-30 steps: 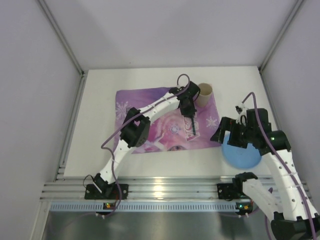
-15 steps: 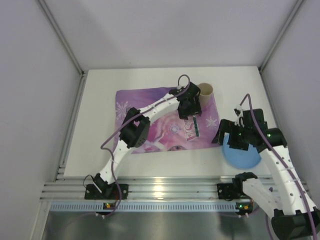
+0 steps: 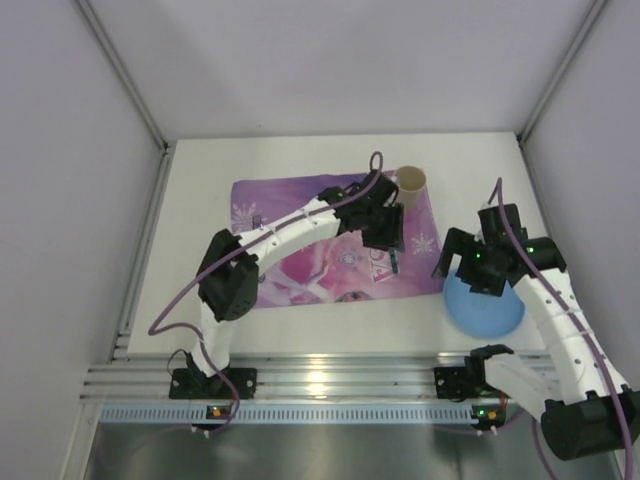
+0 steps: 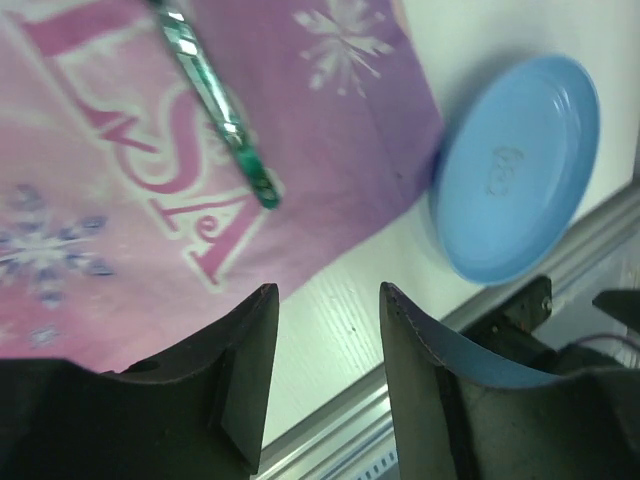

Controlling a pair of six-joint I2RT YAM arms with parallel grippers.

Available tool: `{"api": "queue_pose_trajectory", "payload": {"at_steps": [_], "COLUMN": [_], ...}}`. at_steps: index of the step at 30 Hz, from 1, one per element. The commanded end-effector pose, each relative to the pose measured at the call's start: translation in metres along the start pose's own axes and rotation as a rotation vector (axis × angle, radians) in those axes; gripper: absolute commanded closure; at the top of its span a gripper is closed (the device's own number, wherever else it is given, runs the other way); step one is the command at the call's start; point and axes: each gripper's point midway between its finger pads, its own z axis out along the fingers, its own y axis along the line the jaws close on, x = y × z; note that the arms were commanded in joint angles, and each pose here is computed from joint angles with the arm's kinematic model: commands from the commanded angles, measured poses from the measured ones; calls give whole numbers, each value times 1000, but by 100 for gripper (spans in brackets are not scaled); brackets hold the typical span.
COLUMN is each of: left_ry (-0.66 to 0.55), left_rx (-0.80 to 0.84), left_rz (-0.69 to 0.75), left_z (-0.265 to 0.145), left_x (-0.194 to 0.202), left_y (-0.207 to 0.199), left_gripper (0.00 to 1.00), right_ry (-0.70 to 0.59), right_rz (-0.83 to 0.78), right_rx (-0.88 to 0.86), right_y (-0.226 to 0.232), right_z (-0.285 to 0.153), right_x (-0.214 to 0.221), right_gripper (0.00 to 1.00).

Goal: Set the dinner table for one person

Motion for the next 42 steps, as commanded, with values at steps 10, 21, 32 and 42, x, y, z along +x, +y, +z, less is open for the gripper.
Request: {"api": "queue_pose_trajectory", "payload": {"at_steps": [10, 21, 32, 42], "left_ry": [292, 238, 257, 259], "left_rx": [262, 327, 304, 209], "left_rz": [196, 181, 101, 53], "left_z": [76, 69, 106, 142], "left_x": [105, 103, 125, 149], "left_y": [-86, -116, -128, -130], "left_gripper": [43, 34, 45, 63], "right_ry": [-285, -300, -586, -545], "right_rz": [94, 131, 141, 51], "right_rx": [170, 167, 30, 14], "right_y": [-27, -36, -27, -33], "right_z": [-72, -79, -156, -158], "right_x": [-40, -23, -40, -16], "right_gripper": [0, 0, 0, 0]}}
